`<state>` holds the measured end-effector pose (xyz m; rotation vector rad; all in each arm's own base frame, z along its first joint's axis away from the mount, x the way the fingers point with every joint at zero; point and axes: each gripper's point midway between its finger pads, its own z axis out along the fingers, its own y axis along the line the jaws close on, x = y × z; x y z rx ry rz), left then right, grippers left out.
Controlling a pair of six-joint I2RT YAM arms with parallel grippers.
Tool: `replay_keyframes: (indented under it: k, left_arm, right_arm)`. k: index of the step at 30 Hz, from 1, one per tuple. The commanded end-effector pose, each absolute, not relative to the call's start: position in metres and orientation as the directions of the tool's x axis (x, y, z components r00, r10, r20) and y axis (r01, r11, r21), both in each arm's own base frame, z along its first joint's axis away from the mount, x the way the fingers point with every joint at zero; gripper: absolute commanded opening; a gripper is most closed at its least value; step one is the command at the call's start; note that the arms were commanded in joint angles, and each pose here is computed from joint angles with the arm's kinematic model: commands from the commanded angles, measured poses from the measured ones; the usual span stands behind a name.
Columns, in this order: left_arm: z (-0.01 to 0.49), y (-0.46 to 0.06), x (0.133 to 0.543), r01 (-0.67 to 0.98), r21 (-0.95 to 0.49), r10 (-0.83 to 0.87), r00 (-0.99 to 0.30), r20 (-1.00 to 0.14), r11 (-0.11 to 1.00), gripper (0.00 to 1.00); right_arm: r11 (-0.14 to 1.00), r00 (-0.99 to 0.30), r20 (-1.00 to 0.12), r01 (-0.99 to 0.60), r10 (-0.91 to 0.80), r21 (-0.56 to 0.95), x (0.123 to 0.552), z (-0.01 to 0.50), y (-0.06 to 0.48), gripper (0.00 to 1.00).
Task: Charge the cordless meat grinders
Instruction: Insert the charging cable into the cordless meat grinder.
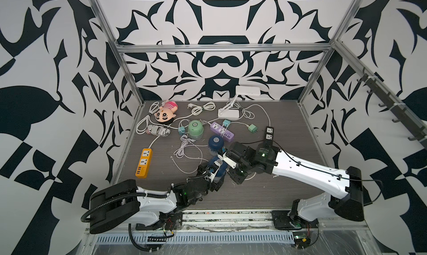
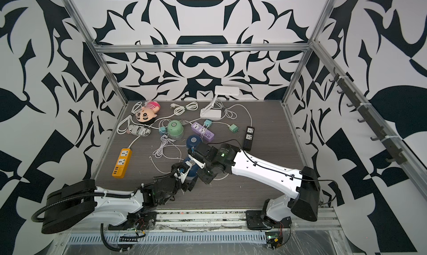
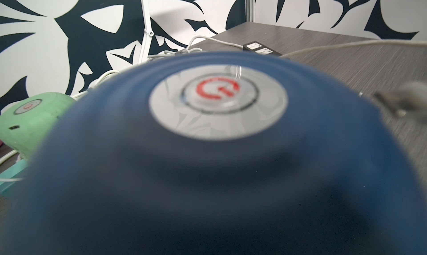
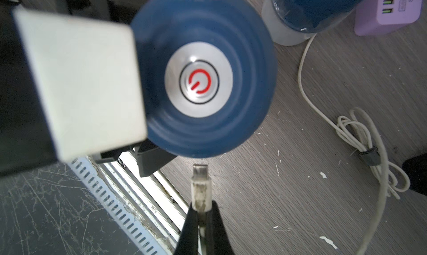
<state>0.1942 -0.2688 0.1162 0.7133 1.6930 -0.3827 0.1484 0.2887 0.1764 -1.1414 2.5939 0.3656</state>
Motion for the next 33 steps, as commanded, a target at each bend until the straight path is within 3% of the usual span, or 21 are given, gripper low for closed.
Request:
replay_keyframes:
  k: [1, 33]
  left_arm:
    - [0.148, -0.272, 0.200, 0.620, 0.070, 0.143, -0.070, -0.987, 0.782, 0.61]
    - [0.138, -0.277, 0.193, 0.661, 0.047, 0.154, -0.105, -0.982, 0.749, 0.58]
  right_arm:
    - [0.652, -0.644, -0.385, -0.747, -0.661, 0.130, 0.150, 0.186, 0.297, 0.00]
    - [0.671, -0.638, -0.451, -0.733, -0.625, 0.107, 0.168, 0.198, 0.304, 0.00]
